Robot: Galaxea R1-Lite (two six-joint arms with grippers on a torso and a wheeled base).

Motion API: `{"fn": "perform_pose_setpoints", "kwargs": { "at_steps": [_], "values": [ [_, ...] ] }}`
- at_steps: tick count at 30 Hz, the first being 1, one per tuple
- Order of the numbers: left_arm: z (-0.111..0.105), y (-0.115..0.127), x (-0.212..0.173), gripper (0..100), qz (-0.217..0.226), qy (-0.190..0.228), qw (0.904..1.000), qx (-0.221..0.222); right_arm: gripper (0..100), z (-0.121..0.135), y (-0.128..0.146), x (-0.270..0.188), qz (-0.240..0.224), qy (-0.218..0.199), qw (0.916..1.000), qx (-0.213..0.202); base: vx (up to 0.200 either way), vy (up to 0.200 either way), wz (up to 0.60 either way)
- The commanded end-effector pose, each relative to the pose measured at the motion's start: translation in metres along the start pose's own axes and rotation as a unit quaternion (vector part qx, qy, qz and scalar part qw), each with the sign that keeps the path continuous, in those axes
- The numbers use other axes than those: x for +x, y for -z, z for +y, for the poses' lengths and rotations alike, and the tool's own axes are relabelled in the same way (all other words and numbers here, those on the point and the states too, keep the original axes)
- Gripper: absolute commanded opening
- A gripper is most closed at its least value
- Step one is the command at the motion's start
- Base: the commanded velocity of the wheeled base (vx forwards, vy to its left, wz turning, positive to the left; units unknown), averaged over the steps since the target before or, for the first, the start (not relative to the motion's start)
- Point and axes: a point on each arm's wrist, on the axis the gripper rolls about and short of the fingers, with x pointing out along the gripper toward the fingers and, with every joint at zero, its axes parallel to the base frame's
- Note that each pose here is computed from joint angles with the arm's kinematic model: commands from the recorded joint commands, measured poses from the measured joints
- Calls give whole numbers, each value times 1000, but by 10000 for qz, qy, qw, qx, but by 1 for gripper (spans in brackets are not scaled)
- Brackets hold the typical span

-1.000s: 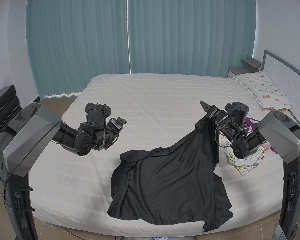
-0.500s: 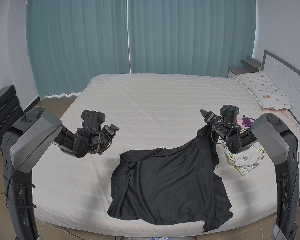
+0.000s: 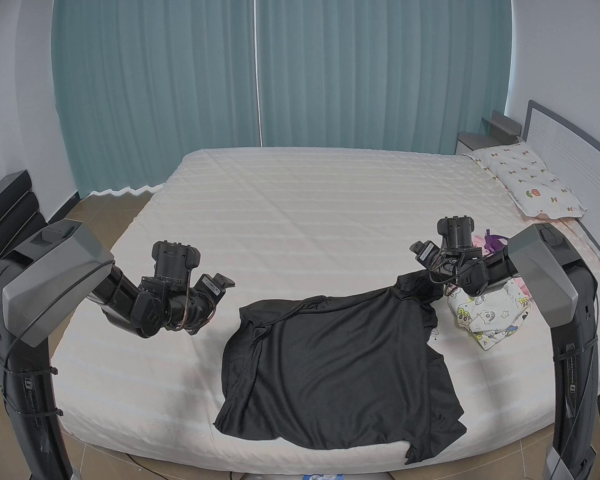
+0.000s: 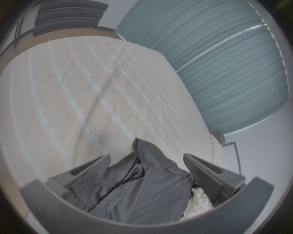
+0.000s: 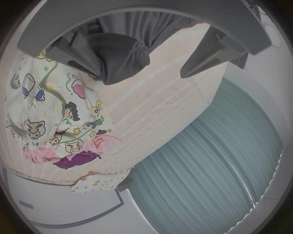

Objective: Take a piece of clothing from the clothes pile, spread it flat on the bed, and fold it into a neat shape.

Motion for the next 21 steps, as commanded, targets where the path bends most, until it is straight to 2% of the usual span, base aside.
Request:
{"fn": "perform_pose_setpoints", "kwargs": {
  "at_steps": [1,2,4,6,7,8,9,10,13,14,15,17,21],
  "values": [
    [13,16,-36,100,261,260,9991,-232,100,11,-24,6,-448,-302,9960,706,0,0,0],
    [13,16,-36,100,261,260,9991,-232,100,11,-24,6,-448,-302,9960,706,0,0,0],
    [16,21,-43,100,351,424,9978,-364,100,32,-54,0,-786,-753,9804,1645,0,0,0],
    [19,26,-44,100,467,454,9973,-354,100,42,-73,-4,-831,-951,9689,2130,0,0,0],
    [19,26,-44,100,467,454,9973,-354,100,42,-73,-4,-831,-951,9689,2130,0,0,0],
    [21,27,-45,100,477,467,9971,-353,100,45,-74,-4,-540,-757,9716,2177,0,0,0],
    [21,28,-45,100,480,477,9971,-348,100,43,-71,-2,-443,-652,9731,2166,0,0,0],
    [21,27,-45,100,464,495,9971,-351,100,40,-65,-1,-231,-491,9754,2138,0,0,0],
    [21,27,-44,100,468,488,9971,-359,100,33,-46,12,-46,-303,9788,2024,0,0,0],
    [22,27,-44,100,462,485,9971,-363,100,21,-23,26,141,10,9852,1708,0,0,0],
    [22,27,-44,100,462,485,9971,-363,100,15,-15,31,209,156,9877,1541,0,0,0],
    [22,27,-44,100,460,476,9971,-368,100,5,-6,40,187,338,9903,1336,0,0,0],
    [24,27,-41,100,489,457,9970,-379,100,1,-5,44,44,389,9901,1346,0,0,0]
  ]
}}
